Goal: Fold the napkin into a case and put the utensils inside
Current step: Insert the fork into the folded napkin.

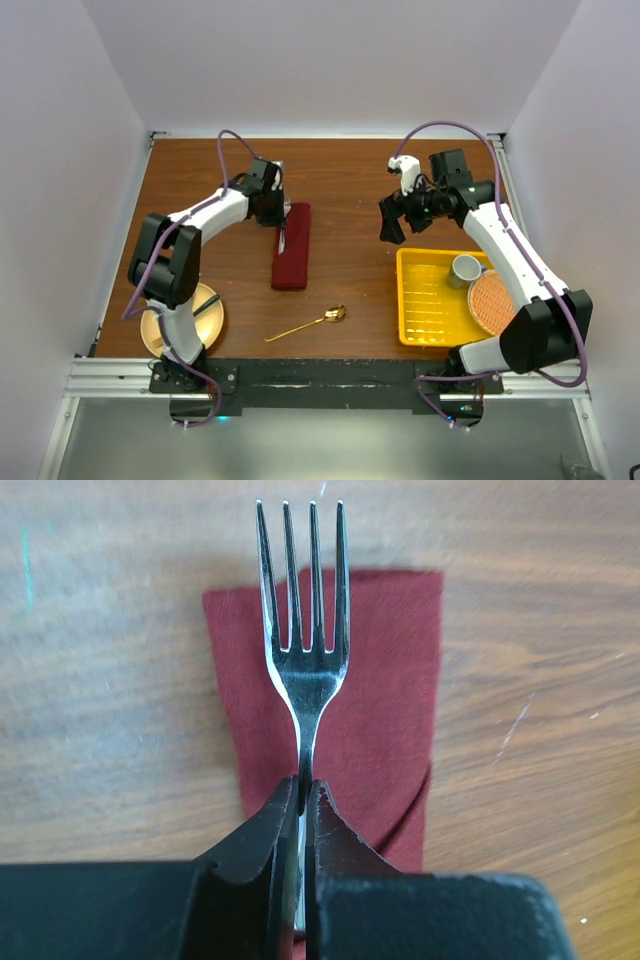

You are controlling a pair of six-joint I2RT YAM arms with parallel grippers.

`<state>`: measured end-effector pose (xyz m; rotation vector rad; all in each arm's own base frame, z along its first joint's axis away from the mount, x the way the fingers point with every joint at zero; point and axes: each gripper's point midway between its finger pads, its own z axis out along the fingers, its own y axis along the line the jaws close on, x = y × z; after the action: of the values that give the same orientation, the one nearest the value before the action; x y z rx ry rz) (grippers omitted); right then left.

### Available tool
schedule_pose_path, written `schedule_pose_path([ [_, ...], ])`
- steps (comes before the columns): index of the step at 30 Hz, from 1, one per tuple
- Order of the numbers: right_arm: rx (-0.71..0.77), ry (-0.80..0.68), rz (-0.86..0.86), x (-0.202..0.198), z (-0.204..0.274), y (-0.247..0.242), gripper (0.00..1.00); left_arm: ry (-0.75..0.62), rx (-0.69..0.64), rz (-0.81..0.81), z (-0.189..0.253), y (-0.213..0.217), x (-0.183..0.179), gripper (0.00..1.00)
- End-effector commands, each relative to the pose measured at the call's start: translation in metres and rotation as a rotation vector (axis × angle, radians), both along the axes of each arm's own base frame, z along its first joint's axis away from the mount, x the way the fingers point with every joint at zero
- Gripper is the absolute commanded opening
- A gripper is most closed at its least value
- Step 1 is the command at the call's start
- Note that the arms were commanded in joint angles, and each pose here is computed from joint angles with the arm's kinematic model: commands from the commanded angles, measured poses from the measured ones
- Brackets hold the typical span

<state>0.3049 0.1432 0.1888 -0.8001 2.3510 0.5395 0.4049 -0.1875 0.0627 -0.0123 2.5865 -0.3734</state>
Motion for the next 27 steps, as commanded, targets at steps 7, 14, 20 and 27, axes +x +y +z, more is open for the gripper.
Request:
schedule_pose_path([
  [7, 0.016, -0.087, -0.025, 0.002, 0.025, -0.003, 0.98, 0.053, -0.033, 0.000, 0.000, 0.000, -0.022, 0.00],
  [14, 0.017, -0.099, -0.027, 0.004, 0.029, -0.003, 0.98, 0.073, -0.039, 0.000, -0.002, 0.001, -0.030, 0.00],
  [20, 0.015, -0.098, -0.028, 0.004, 0.028, -0.003, 0.98, 0.095, -0.036, -0.008, -0.006, 0.001, -0.037, 0.00],
  [27, 0.015, -0.101, -0.029, 0.003, 0.029, -0.003, 0.98, 0.117, -0.035, -0.018, -0.008, 0.001, -0.044, 0.16],
])
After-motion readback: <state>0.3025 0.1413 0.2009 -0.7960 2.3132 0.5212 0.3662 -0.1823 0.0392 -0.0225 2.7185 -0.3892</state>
